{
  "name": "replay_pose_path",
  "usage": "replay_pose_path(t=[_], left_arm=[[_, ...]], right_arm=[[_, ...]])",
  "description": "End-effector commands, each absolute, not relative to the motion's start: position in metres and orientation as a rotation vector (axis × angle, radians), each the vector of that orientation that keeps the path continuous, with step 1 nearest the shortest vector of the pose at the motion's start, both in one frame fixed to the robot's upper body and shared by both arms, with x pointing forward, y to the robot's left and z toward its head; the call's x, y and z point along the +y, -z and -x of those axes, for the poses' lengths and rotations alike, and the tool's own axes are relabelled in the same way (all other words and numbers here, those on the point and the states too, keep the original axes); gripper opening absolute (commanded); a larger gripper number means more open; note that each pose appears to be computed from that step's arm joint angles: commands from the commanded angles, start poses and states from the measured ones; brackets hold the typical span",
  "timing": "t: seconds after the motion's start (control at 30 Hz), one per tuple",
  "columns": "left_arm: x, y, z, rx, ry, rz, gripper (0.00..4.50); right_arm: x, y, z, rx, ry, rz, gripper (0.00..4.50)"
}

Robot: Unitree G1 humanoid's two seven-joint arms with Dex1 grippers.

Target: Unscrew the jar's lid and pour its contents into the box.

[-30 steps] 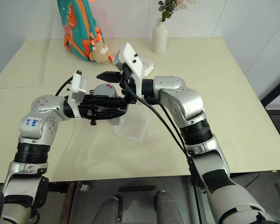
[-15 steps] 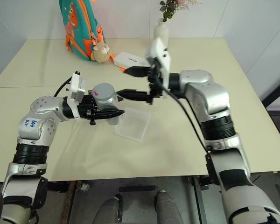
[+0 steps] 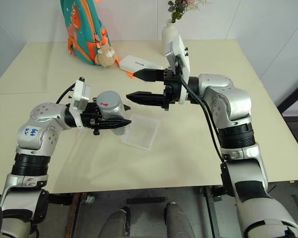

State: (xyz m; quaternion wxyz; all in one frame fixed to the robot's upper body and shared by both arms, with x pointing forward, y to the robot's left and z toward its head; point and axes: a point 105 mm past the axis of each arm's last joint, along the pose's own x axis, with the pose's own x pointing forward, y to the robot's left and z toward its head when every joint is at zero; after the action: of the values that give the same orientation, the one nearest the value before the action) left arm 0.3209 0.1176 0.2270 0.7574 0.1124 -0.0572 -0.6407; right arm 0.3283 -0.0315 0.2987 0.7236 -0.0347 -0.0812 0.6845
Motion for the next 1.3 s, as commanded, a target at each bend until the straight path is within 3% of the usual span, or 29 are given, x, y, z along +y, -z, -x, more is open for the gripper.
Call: replay_pose_path(t=[0.03, 0.33, 0.93, 1.1, 1.3], left_arm=[[0.118, -0.237, -0.315, -0.172, 1.407, -0.259, 2.00], [0.114, -0.236, -0.315, -0.179, 1.410, -0.248, 2.00], [0.111, -0.237, -0.317, -0.195, 1.401, -0.241, 2.00], [0.112, -0.238, -0.317, -0.194, 1.398, -0.245, 2.00], [0.114, -0.238, -0.317, -0.189, 1.395, -0.248, 2.00]], right_arm=[[-0.018, -0.316, -0.312, -0.248, -1.565, 0.093, 4.47], [0.013, -0.304, -0.303, -0.203, -1.596, 0.106, 4.47], [0.023, -0.294, -0.301, -0.183, -1.605, 0.124, 4.47], [0.023, -0.294, -0.302, -0.192, -1.601, 0.126, 3.39], [0.022, -0.301, -0.304, -0.208, -1.586, 0.071, 3.39]])
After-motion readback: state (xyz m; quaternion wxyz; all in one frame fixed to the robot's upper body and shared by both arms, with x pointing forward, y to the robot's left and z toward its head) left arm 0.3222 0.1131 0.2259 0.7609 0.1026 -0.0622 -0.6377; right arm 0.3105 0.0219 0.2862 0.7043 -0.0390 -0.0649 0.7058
